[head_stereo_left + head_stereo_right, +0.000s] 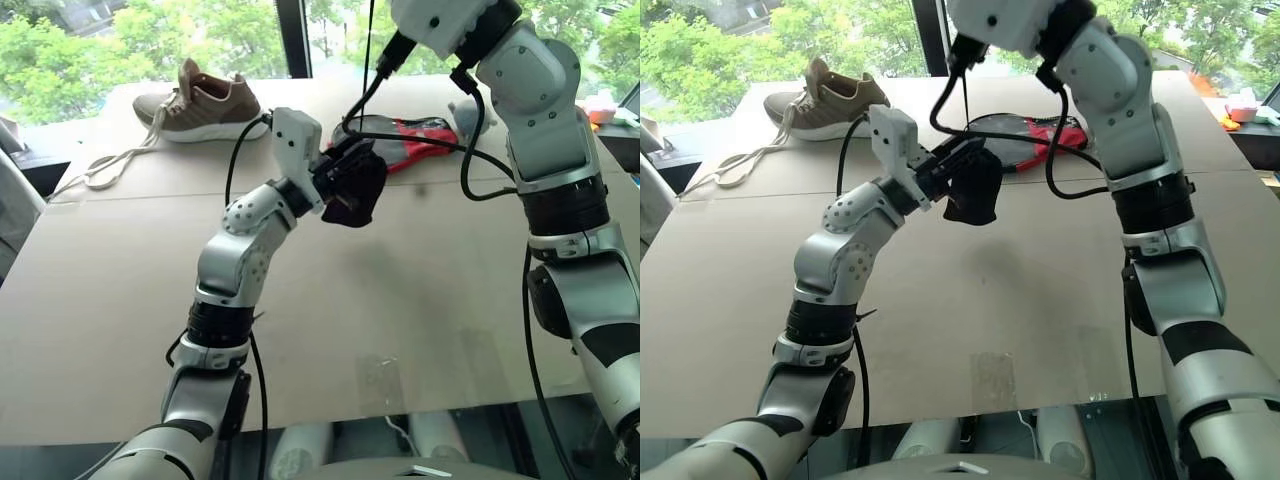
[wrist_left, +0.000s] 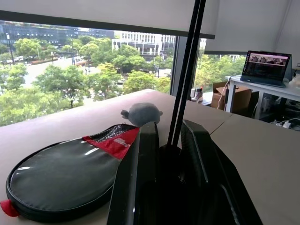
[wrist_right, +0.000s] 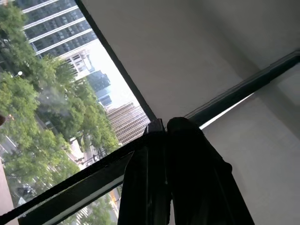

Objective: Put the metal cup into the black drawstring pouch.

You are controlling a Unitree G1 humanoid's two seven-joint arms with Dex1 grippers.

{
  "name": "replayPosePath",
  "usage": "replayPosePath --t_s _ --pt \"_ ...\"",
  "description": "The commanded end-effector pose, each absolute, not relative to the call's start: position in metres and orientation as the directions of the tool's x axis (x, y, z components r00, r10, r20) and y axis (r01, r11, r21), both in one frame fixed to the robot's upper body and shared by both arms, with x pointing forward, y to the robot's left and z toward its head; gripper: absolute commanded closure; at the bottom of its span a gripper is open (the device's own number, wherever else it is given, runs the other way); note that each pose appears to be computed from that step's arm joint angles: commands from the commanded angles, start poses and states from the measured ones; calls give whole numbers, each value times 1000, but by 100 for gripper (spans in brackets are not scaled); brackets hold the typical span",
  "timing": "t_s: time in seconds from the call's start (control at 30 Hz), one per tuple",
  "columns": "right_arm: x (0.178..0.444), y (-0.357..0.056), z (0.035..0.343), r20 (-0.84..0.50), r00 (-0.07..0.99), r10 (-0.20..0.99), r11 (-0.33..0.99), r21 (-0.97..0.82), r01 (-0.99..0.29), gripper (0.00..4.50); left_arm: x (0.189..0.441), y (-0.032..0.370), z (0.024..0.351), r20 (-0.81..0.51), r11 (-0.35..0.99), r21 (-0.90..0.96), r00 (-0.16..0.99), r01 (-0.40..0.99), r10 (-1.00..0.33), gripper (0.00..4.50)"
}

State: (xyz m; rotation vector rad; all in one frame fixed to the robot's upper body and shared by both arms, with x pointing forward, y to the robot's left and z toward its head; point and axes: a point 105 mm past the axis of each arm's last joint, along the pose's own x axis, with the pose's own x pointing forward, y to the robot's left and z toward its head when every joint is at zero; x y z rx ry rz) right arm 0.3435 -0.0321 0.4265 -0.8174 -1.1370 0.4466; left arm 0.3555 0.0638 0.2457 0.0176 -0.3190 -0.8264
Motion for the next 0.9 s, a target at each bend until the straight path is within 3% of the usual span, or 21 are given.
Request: replayPosePath --t_s 0.03,0.13,0.43,0.47,0.53,0.57,0.9 --pt "321 -58 476 795 275 540 807 -582 98 450 356 65 238 256 683 144 640 716 -725 433" --pt "317 -68 486 841 261 474 862 -503 55 450 358 67 234 245 694 130 655 708 -715 433" --pt "315 -61 482 834 258 487 867 -498 -24 450 354 67 236 274 679 97 636 728 -721 433" --pt "314 -61 482 833 257 490 865 -501 -28 450 353 67 238 284 676 94 631 731 -722 331" --pt "314 -58 481 825 258 504 858 -511 -41 450 350 65 240 287 660 88 616 746 -734 286" --pt "313 -56 479 819 258 512 854 -518 -48 450 349 64 242 297 655 74 610 752 -735 232" --pt "321 -49 463 755 304 581 806 -585 -89 450 329 74 263 402 601 -4 552 799 -731 232"
